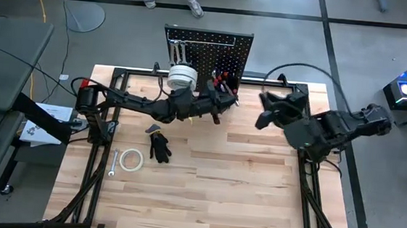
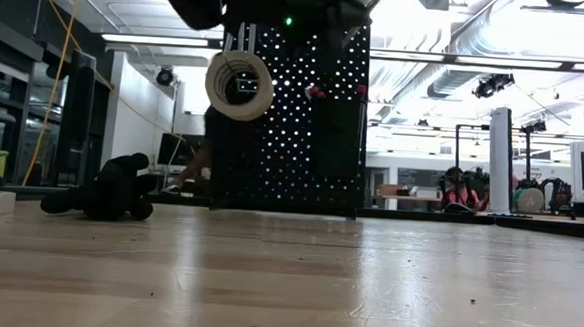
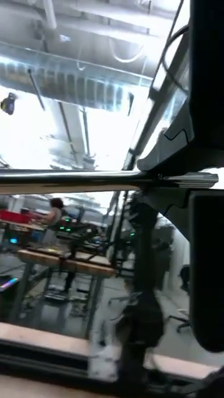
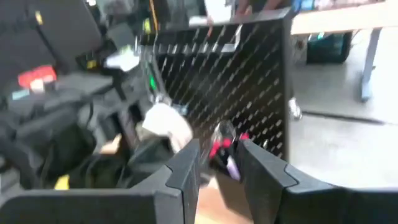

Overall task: Hang tools onto peg board
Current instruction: Put the magnetic telescoping into the black bin on the peg board

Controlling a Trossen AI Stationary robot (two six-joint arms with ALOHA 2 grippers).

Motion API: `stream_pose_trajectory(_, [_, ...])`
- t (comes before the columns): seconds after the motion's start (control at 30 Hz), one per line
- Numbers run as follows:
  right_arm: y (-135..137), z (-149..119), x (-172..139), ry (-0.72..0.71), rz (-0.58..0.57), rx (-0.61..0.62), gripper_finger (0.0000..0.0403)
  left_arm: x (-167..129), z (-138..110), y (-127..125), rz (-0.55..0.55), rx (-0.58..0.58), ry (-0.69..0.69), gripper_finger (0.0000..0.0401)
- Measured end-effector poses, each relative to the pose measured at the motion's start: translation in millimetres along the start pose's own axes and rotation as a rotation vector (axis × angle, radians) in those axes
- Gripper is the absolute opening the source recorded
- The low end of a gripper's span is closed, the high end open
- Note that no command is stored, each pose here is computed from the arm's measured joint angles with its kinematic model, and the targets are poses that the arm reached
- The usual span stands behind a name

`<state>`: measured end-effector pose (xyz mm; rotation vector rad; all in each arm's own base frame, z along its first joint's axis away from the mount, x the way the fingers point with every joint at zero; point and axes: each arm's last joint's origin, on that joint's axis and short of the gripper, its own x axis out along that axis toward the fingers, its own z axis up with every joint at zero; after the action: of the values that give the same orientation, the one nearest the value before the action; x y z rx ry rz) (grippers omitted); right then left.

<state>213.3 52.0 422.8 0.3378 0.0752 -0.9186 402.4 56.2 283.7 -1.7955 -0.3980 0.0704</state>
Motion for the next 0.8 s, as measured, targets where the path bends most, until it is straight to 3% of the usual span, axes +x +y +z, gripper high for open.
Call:
stream_pose_trajectory(0.2, [14.0,-14.5,28.5,0.1,0.002,-0.021,0.0103,0.0,17.6,5.3,0.019,-0.006,-0.048,0.001])
stream_pose_trajectory(0.53, [25.5,-8.0,42.5,0.049,0.032,-0.014,0.0103,1.8,20.9,11.4,0.026,-0.049,-0.078,0.0019])
stream_pose_trajectory(0.7, [28.0,-2.8,42.0,0.017,0.046,-0.001,0.0103,8.1,21.7,35.7,0.008,-0.149,-0.114,0.0017])
stream_pose_trajectory(0.8, [28.7,-2.1,42.0,0.012,0.05,0.009,0.0103,12.4,26.7,48.6,-0.057,-0.222,-0.125,0.0019])
